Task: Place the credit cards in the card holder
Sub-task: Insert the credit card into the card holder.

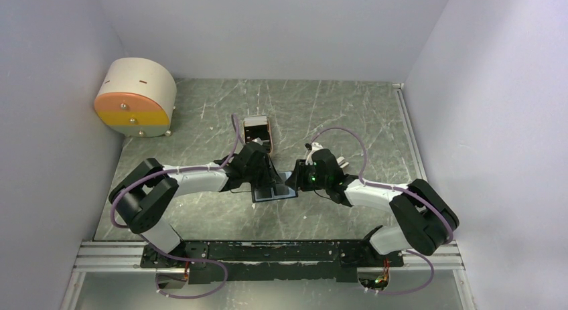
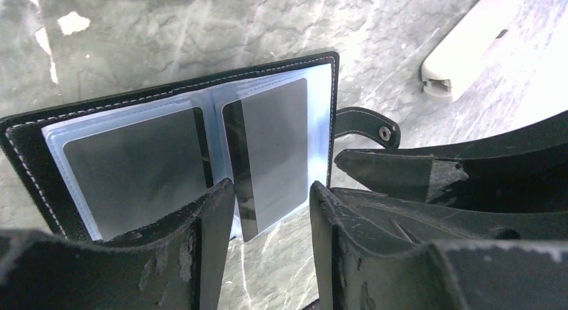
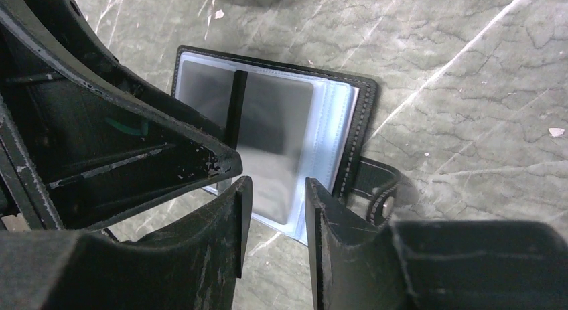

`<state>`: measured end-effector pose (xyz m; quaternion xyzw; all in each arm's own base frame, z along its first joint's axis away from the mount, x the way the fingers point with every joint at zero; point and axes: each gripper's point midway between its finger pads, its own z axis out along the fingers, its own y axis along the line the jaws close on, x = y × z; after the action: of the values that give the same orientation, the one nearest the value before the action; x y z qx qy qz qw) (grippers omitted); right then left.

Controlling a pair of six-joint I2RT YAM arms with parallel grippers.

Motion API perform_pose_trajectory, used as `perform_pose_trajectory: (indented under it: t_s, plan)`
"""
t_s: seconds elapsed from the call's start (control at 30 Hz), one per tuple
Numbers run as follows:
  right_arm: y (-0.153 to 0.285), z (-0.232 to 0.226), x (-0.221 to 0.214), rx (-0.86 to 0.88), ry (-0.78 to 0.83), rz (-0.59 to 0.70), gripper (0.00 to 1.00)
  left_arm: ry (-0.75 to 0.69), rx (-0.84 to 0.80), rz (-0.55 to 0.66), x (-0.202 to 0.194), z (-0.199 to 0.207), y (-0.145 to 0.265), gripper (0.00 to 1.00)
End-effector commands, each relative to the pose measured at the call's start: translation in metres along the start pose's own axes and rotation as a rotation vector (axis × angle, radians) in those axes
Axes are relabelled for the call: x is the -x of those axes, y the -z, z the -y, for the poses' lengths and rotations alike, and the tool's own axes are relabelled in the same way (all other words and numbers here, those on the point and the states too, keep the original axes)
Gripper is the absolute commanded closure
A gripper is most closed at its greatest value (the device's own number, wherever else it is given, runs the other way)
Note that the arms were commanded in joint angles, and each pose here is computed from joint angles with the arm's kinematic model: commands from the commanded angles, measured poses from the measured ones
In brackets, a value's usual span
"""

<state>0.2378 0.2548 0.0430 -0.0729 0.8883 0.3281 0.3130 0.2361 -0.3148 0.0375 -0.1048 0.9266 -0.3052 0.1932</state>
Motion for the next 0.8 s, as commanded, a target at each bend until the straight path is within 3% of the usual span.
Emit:
perform_pose_trajectory:
  t_s: [0.0,0.47,0.77]
  plan:
    - [-0.002,0.003,-0.002,-0.008,-0.008,0.003,0.62,-0.037,-0.075,0.004,0.001,0.017,0.0,0.5]
    - [0.0,0.025,-0.002,-0.121,-0.006,0.015,0.61,-0.037,-0.049,0.006,0.0,0.01,-0.003,0.51]
    - [-0.008,0.022,-0.012,-0.081,-0.023,-0.02,0.61,-0.049,-0.083,-0.02,-0.004,0.017,-0.01,0.53]
